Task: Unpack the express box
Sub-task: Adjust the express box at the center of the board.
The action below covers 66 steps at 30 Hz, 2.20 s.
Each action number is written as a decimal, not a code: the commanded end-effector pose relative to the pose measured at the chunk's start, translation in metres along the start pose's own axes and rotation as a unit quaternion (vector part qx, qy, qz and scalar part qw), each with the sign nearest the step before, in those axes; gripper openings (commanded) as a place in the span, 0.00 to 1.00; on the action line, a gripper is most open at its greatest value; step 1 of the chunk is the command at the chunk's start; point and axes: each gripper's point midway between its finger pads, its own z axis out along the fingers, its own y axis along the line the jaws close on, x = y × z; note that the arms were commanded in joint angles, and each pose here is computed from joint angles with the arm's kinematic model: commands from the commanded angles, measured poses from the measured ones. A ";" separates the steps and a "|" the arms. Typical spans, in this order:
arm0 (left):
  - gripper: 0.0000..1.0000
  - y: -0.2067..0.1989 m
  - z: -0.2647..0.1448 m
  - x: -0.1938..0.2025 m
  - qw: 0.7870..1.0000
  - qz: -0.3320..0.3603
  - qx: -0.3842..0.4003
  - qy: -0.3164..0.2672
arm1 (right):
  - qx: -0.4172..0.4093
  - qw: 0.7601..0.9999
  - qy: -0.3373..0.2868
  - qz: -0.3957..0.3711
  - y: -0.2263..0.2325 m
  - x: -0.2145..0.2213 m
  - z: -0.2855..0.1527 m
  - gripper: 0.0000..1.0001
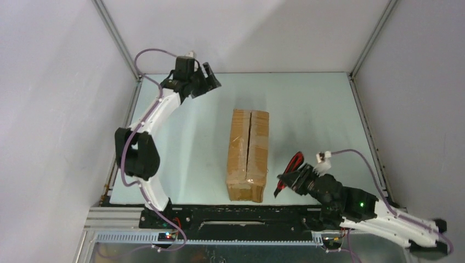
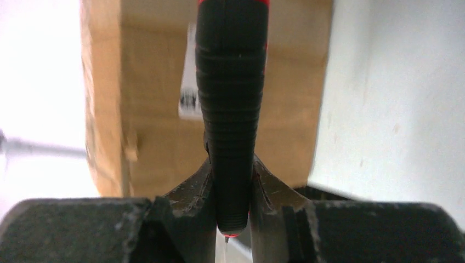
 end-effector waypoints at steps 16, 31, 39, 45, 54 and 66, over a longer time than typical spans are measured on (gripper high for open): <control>0.69 -0.091 0.114 0.052 0.977 0.031 0.166 0.130 | -0.168 0.969 -0.015 -0.180 0.122 0.044 -0.081 0.00; 0.68 -0.108 0.114 0.066 0.964 0.033 0.207 0.163 | -0.204 0.903 -0.013 -0.378 0.142 0.106 -0.037 0.00; 0.56 -0.115 0.108 0.082 0.950 0.032 0.243 0.193 | -0.109 0.912 -0.045 -0.393 0.084 0.091 0.005 0.00; 0.45 -0.111 0.089 0.094 0.949 0.010 0.254 0.185 | -0.065 0.922 -0.076 -0.374 0.055 0.059 0.015 0.00; 0.40 -0.088 0.040 0.104 0.961 -0.013 0.241 0.137 | -0.049 0.920 -0.106 -0.374 0.051 0.022 0.034 0.00; 0.34 -0.011 -0.016 0.154 0.982 -0.079 0.151 0.085 | -0.023 0.926 -0.146 -0.347 0.035 -0.018 0.045 0.00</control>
